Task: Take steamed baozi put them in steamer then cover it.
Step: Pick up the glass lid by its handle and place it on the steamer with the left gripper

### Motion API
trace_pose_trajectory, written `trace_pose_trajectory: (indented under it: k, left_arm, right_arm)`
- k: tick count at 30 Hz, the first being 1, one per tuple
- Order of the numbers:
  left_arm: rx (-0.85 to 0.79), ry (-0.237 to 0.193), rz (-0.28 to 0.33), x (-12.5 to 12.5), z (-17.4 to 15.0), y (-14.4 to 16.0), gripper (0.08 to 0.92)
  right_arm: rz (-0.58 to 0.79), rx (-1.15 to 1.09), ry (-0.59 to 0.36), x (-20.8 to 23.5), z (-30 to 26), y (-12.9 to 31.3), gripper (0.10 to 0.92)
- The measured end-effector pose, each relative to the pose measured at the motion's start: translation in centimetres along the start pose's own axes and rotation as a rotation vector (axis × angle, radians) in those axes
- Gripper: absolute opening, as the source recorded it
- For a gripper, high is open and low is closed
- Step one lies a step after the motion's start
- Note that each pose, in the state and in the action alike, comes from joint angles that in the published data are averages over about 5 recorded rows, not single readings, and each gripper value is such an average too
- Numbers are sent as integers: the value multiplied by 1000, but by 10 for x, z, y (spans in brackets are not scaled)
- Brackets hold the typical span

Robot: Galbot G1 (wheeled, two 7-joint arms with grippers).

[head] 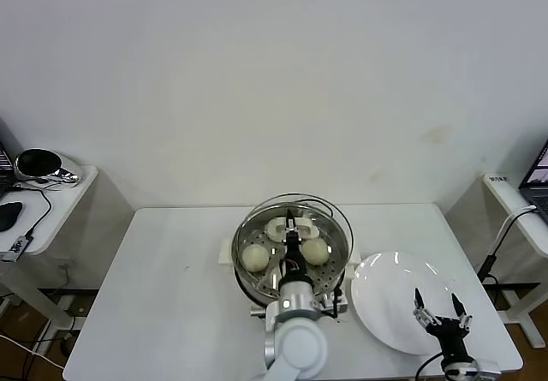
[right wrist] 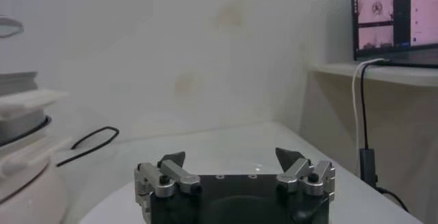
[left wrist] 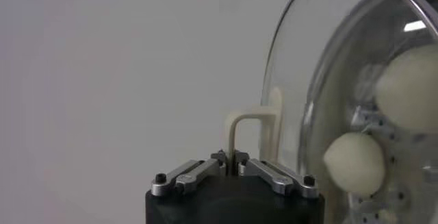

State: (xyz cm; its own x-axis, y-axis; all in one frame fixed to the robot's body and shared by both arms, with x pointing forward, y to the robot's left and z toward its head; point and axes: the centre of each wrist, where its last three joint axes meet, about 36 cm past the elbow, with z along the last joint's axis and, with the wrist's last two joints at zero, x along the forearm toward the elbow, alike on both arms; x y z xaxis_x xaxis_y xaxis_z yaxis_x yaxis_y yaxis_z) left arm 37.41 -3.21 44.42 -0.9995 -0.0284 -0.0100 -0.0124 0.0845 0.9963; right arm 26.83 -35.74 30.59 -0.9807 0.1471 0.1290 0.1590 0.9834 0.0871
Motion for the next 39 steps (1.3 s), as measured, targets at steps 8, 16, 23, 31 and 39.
trace_pose_trajectory:
  k: [8,16,23,31,39]
  left_arm:
    - [-24,1,13,-3,-2,-4,126]
    - [-39,14,30,-8,0,-10,126]
    - [-42,27,44,-10,4,-11,126]
    - [-44,32,60,-10,5,-13,126]
    - [-37,29,81,-6,5,-13,126]
  right_arm:
    - [-1,1,1,0,0,1,823]
    - [-3,0,-1,0,0,3,823]
    - [-4,-3,-1,0,1,4,823]
    - [-5,-2,2,0,2,5,823]
    - [-8,-5,3,0,4,8,823]
